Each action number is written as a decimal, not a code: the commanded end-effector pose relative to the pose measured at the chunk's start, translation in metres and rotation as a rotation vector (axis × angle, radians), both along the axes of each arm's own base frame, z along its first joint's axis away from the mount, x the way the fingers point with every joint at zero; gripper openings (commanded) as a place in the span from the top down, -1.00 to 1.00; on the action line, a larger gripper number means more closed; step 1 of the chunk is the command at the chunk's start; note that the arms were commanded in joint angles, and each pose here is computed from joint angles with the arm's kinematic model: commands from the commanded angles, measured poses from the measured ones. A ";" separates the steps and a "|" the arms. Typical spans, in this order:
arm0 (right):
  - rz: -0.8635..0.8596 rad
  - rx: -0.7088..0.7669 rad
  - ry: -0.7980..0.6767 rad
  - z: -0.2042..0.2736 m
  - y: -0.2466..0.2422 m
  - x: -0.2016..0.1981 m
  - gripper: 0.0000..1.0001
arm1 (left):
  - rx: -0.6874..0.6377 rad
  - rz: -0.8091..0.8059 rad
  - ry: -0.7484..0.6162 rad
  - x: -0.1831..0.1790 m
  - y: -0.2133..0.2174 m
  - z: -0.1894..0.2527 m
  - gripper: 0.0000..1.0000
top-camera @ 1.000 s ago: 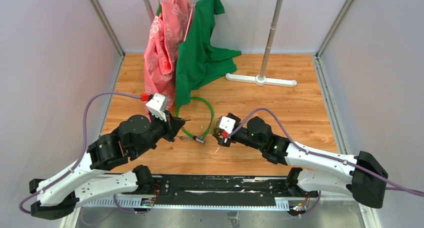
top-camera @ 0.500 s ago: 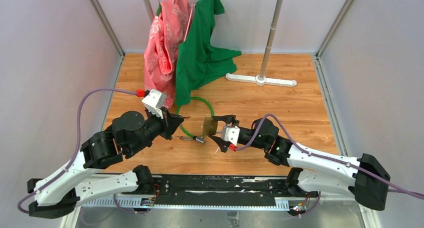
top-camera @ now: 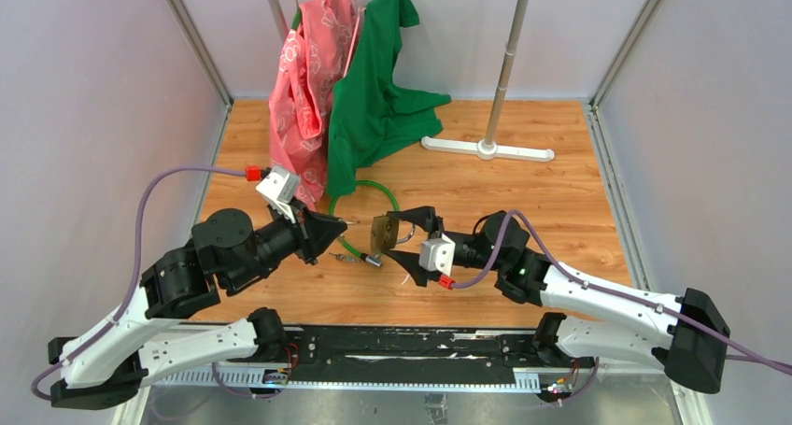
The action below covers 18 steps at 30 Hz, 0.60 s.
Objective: Unlock with the key
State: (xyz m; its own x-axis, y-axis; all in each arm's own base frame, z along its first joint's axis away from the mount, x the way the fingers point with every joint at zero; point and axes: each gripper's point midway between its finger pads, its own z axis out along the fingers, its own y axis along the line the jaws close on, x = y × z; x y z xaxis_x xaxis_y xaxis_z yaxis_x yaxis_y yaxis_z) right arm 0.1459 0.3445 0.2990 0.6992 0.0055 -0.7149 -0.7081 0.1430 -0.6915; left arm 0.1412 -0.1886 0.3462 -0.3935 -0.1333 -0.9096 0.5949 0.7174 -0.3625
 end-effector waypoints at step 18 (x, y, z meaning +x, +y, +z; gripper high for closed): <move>-0.080 0.216 -0.186 0.070 -0.005 0.012 1.00 | -0.024 -0.046 0.063 0.001 -0.027 -0.019 1.00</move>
